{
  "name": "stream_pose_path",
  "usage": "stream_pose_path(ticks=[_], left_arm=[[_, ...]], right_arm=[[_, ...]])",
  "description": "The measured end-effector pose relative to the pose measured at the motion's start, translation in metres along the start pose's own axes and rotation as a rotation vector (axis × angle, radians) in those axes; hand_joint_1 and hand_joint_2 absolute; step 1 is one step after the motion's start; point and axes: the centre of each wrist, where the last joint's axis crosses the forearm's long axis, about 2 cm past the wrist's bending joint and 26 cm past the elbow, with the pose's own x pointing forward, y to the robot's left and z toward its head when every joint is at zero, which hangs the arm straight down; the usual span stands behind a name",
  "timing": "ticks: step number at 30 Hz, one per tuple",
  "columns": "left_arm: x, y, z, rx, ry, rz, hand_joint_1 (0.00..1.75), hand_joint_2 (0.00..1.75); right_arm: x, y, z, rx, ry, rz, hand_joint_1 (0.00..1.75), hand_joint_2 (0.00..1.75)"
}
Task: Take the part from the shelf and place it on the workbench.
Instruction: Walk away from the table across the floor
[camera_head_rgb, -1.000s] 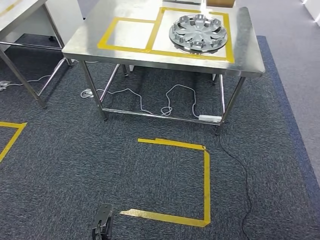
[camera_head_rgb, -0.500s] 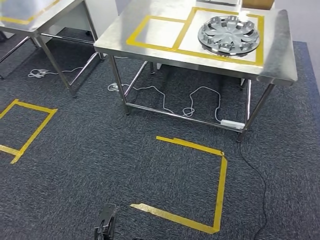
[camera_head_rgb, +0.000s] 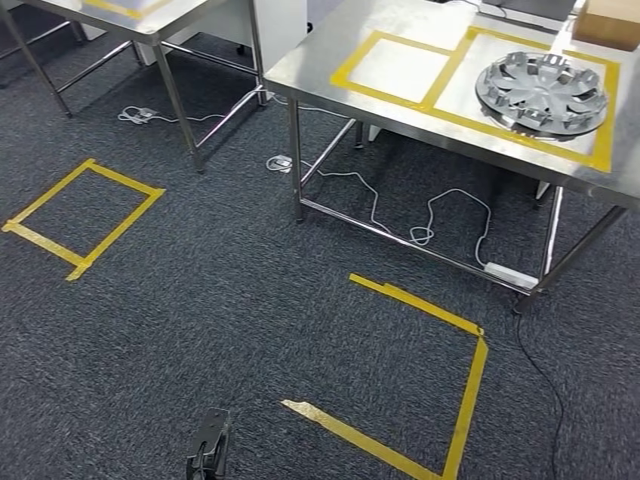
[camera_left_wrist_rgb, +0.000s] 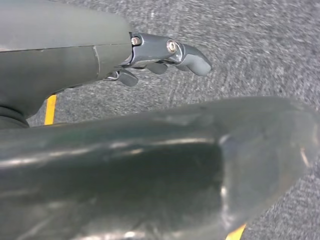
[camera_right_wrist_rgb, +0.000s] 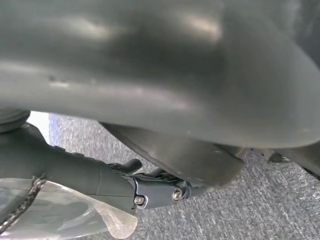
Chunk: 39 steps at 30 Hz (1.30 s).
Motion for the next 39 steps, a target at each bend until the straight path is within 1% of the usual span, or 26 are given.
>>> stream_pose_path(ticks=[5, 9, 12, 15, 20, 25, 32, 35, 39], left_arm=[[0.000, 0.000, 0.000, 0.005, -0.001, 0.008, 0.00, 0.00], [-0.007, 0.001, 0.002, 0.017, 0.007, 0.003, 0.00, 0.00], [-0.009, 0.003, 0.002, 0.022, 0.006, -0.020, 0.00, 0.00], [-0.013, 0.004, 0.003, 0.017, 0.026, -0.041, 0.00, 0.00], [-0.016, 0.006, 0.004, 0.024, 0.036, -0.030, 0.00, 0.00], [-0.028, 0.003, 0.009, 0.036, 0.052, 0.014, 0.00, 0.00], [-0.033, 0.005, 0.011, 0.018, 0.062, 0.004, 0.00, 0.00], [-0.031, 0.006, 0.010, 0.017, 0.049, -0.020, 0.00, 0.00], [-0.025, 0.007, 0.008, 0.035, 0.005, -0.053, 0.00, 0.00]], right_arm=[[0.000, 0.000, 0.000, 0.002, 0.002, 0.019, 0.00, 0.00], [0.001, 0.002, 0.000, 0.021, 0.011, 0.060, 0.00, 0.00], [0.002, 0.004, 0.000, 0.038, 0.020, 0.106, 0.00, 0.00], [0.002, 0.005, 0.000, 0.043, 0.019, 0.135, 0.00, 0.00], [0.005, 0.003, 0.000, 0.049, 0.064, 0.055, 0.00, 0.00], [0.007, 0.001, 0.000, 0.045, 0.057, 0.014, 0.00, 0.00], [0.002, 0.002, 0.000, 0.027, 0.063, -0.039, 0.00, 0.00], [0.001, 0.001, 0.000, 0.002, 0.076, -0.112, 0.00, 0.00], [0.002, -0.001, 0.000, -0.028, 0.112, -0.236, 0.00, 0.00]])
